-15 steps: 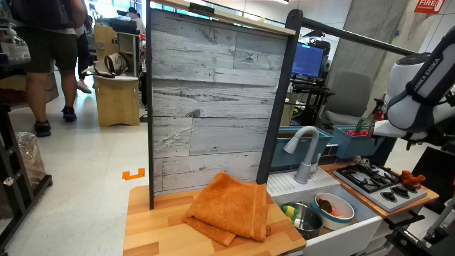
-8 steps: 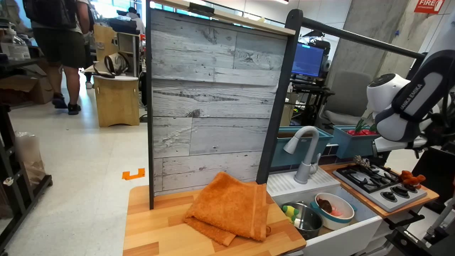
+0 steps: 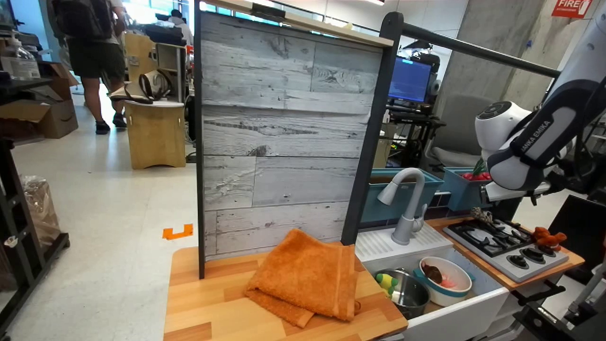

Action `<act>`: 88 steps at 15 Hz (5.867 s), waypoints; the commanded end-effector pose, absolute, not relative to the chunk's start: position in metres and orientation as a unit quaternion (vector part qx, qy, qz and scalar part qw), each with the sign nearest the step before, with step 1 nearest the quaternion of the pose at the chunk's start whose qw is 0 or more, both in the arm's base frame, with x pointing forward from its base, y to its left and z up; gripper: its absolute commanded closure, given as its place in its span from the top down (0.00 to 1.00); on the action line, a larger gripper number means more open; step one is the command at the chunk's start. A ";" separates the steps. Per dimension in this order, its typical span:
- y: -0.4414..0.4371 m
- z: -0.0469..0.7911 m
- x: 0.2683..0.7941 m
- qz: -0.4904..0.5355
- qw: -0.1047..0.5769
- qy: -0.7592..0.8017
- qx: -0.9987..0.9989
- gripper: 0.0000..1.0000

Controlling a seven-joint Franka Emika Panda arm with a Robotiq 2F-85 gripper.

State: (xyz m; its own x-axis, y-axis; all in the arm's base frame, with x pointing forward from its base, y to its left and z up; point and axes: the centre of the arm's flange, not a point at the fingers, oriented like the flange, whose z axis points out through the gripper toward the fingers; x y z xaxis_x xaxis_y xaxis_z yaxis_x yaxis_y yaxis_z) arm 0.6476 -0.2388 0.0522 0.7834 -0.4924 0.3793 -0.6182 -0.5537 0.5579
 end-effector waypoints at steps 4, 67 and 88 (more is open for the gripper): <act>-0.223 0.075 0.617 0.155 0.215 -0.248 0.932 1.00; 0.061 0.022 0.531 0.208 -0.040 0.129 0.969 0.32; -0.372 0.000 0.572 0.048 0.140 -0.340 0.929 1.00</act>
